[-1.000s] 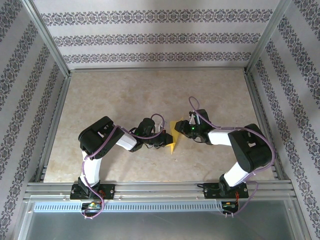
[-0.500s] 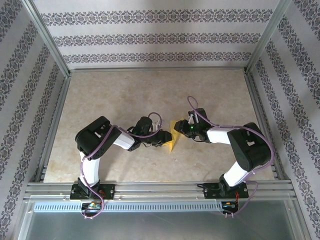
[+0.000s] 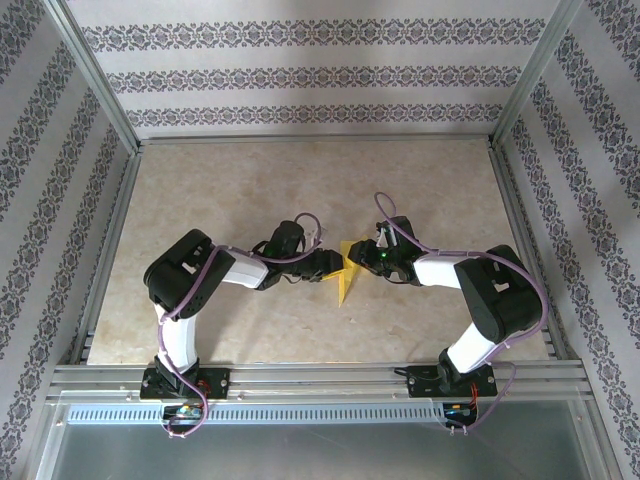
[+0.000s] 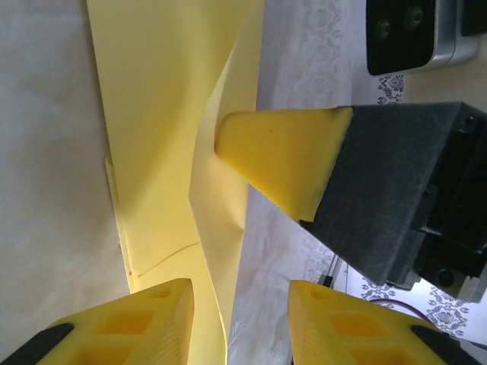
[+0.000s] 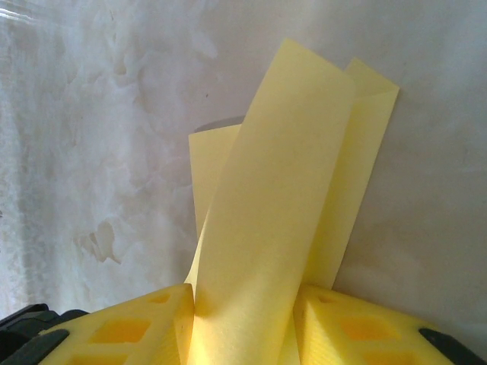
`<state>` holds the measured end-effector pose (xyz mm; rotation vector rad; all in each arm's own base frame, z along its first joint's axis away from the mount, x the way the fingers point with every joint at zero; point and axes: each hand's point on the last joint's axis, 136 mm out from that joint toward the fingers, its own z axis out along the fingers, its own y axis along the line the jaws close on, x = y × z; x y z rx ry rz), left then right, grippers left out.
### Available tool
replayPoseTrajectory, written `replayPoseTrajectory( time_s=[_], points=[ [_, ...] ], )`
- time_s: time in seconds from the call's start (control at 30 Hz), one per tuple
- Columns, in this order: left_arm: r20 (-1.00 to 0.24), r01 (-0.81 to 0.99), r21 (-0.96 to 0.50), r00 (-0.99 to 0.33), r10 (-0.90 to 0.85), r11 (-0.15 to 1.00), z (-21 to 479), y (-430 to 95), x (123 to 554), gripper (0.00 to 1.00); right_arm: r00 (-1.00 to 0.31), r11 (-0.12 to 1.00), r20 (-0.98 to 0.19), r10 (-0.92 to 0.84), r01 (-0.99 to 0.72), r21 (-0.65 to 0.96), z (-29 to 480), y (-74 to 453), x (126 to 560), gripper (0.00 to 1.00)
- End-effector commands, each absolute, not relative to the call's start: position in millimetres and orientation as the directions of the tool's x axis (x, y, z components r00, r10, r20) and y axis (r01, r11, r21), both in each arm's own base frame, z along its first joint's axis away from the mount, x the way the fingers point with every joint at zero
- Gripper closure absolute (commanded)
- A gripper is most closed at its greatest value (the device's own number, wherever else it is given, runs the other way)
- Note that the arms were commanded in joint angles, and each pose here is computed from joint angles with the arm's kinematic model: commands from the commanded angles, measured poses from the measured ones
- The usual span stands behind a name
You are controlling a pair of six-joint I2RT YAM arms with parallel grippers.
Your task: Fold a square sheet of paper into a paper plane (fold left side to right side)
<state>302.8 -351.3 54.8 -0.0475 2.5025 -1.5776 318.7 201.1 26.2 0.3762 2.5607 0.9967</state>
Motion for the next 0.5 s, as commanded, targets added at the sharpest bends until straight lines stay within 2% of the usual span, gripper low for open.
replayPoseTrajectory(
  time_s=[0.0,0.13,0.47],
  points=[
    [-0.127,0.062,-0.874,-0.987,-0.103,0.481,37.6,-347.4,304.1,0.65,-0.909,0.757,-0.233,0.346,0.124,0.642,8.0,199.5,312.3,0.59],
    [-0.133,0.065,-0.861,-0.986,-0.1,0.504,32.2,-346.8,306.5,0.71,-0.91,0.757,-0.233,0.344,0.122,0.642,8.1,200.2,312.6,0.59],
    [-0.145,0.065,-0.858,-0.983,-0.117,0.509,26.0,-347.5,315.7,0.95,-0.913,0.762,-0.234,0.334,0.115,0.638,7.4,201.9,311.9,0.59]
  ],
)
